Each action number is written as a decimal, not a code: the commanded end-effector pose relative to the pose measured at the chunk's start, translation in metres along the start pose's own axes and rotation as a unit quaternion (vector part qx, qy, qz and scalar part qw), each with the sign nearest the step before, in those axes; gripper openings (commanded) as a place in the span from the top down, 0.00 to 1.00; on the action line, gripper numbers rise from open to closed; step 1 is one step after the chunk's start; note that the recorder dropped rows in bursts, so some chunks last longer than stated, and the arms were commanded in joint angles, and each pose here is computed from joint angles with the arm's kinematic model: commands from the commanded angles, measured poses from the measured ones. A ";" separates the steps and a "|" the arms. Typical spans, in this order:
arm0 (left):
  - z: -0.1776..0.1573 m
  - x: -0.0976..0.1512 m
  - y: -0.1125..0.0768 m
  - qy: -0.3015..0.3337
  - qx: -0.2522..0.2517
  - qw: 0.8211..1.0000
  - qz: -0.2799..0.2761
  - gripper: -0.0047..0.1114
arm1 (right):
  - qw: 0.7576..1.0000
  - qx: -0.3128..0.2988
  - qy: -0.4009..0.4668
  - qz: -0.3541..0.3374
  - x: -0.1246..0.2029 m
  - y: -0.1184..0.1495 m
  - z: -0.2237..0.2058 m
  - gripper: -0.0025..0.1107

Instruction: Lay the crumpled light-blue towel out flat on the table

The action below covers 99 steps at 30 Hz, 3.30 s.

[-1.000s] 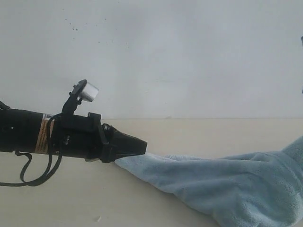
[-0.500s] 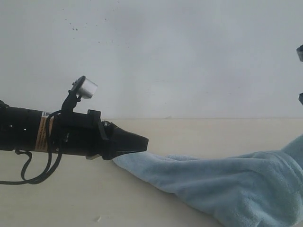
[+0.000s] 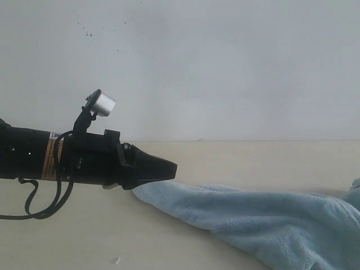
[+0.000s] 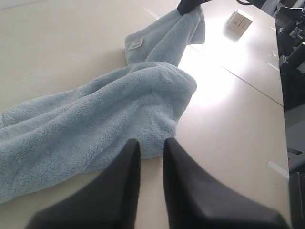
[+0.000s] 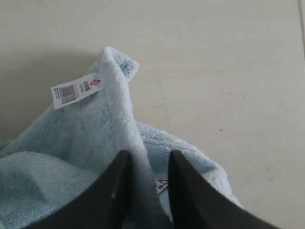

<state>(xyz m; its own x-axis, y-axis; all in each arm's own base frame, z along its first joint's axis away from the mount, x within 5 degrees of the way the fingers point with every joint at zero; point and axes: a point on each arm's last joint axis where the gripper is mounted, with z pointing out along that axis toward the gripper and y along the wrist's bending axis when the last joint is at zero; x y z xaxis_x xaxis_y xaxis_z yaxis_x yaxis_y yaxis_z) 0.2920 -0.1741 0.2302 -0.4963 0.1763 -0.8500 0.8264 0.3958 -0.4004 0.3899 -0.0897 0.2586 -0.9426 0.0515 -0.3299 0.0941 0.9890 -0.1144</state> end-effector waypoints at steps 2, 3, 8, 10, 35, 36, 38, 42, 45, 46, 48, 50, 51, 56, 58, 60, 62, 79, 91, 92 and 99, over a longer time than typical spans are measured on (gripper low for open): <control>0.000 -0.003 -0.004 -0.005 0.009 1.000 0.006 0.81 | 1.000 -0.017 -0.014 0.010 -0.003 0.000 0.002 0.50; 0.000 -0.003 -0.004 -0.005 0.009 1.000 0.001 0.81 | 0.999 -0.027 -0.023 0.021 -0.004 0.001 -0.001 0.47; 0.000 -0.003 -0.004 -0.005 0.009 1.000 -0.004 0.81 | 0.984 -0.136 -0.088 0.080 -0.014 0.019 -0.024 0.44; 0.000 -0.003 -0.003 -0.007 0.004 1.000 -0.006 0.81 | 0.978 -0.181 -0.087 0.058 -0.013 0.031 -0.027 0.44; 0.000 -0.003 -0.002 -0.006 -0.006 1.000 0.013 0.81 | 0.928 -0.364 0.061 0.050 -0.003 0.086 0.092 0.44; 0.000 -0.003 -0.002 -0.006 -0.006 1.000 0.013 0.81 | 0.922 -0.380 0.059 0.051 -0.003 0.088 0.090 0.44; 0.000 -0.003 -0.002 -0.006 -0.006 1.000 0.016 0.81 | 0.904 -0.421 0.056 0.057 -0.005 0.093 0.084 0.44; 0.000 -0.004 -0.001 -0.011 -0.008 1.000 0.014 0.81 | 0.876 -0.477 0.056 0.050 -0.005 0.101 0.075 0.44; 0.000 -0.005 -0.001 -0.014 -0.007 1.000 0.012 0.81 | 0.872 -0.485 0.052 0.042 -0.005 0.102 0.073 0.44; 0.000 -0.005 -0.001 -0.014 -0.007 1.000 0.012 0.81 | 0.874 -0.483 0.045 0.030 -0.005 0.101 0.073 0.44; -0.001 -0.005 -0.002 -0.014 -0.006 1.000 0.013 0.81 | 0.888 -0.458 0.043 0.004 -0.003 0.097 0.075 0.44; -0.001 -0.005 -0.002 -0.014 -0.006 1.000 0.013 0.81 | 0.910 -0.409 0.067 -0.021 0.002 0.090 0.081 0.44; -0.001 -0.005 -0.002 -0.014 -0.006 1.000 0.013 0.81 | 0.923 -0.374 0.086 -0.026 0.006 0.085 0.086 0.44; -0.001 -0.005 -0.002 -0.014 -0.006 1.000 0.013 0.81 | 0.959 -0.250 0.136 -0.009 0.014 0.066 0.098 0.44; -0.001 -0.005 -0.002 -0.014 -0.006 1.000 0.013 0.81 | 0.955 -0.263 0.136 0.003 0.013 0.069 0.097 0.44; -0.001 -0.005 -0.001 -0.016 -0.007 1.000 0.011 0.81 | 0.944 -0.297 0.139 0.015 0.013 0.075 0.093 0.44; -0.001 -0.006 -0.001 -0.020 -0.007 1.000 0.007 0.81 | 0.932 -0.335 0.137 0.018 0.012 0.081 0.089 0.44; -0.014 -0.010 0.014 -0.040 -0.037 0.998 0.022 0.81 | 0.872 -0.485 0.067 0.009 -0.002 0.120 0.067 0.69; -0.071 -0.024 0.049 -0.118 -0.111 0.986 -0.039 0.81 | 0.886 -0.460 0.025 -0.060 -0.004 0.112 0.041 0.97; -0.070 -0.024 0.049 -0.117 -0.109 0.986 -0.039 0.81 | 0.891 -0.447 0.025 -0.069 -0.003 0.106 0.040 0.97; -0.065 -0.018 0.054 -0.113 -0.096 0.988 -0.052 0.81 | 0.952 -0.281 0.110 -0.053 0.012 0.061 0.058 0.63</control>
<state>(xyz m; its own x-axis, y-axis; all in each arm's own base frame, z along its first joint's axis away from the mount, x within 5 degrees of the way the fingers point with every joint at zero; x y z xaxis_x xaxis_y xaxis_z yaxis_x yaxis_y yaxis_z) 0.3265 -0.0966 0.2477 -0.4736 -0.0497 -0.8793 0.7014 0.5825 -0.4107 0.4047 -0.0224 0.1923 -0.9776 -0.1351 -0.1614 -0.1971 0.8565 0.4771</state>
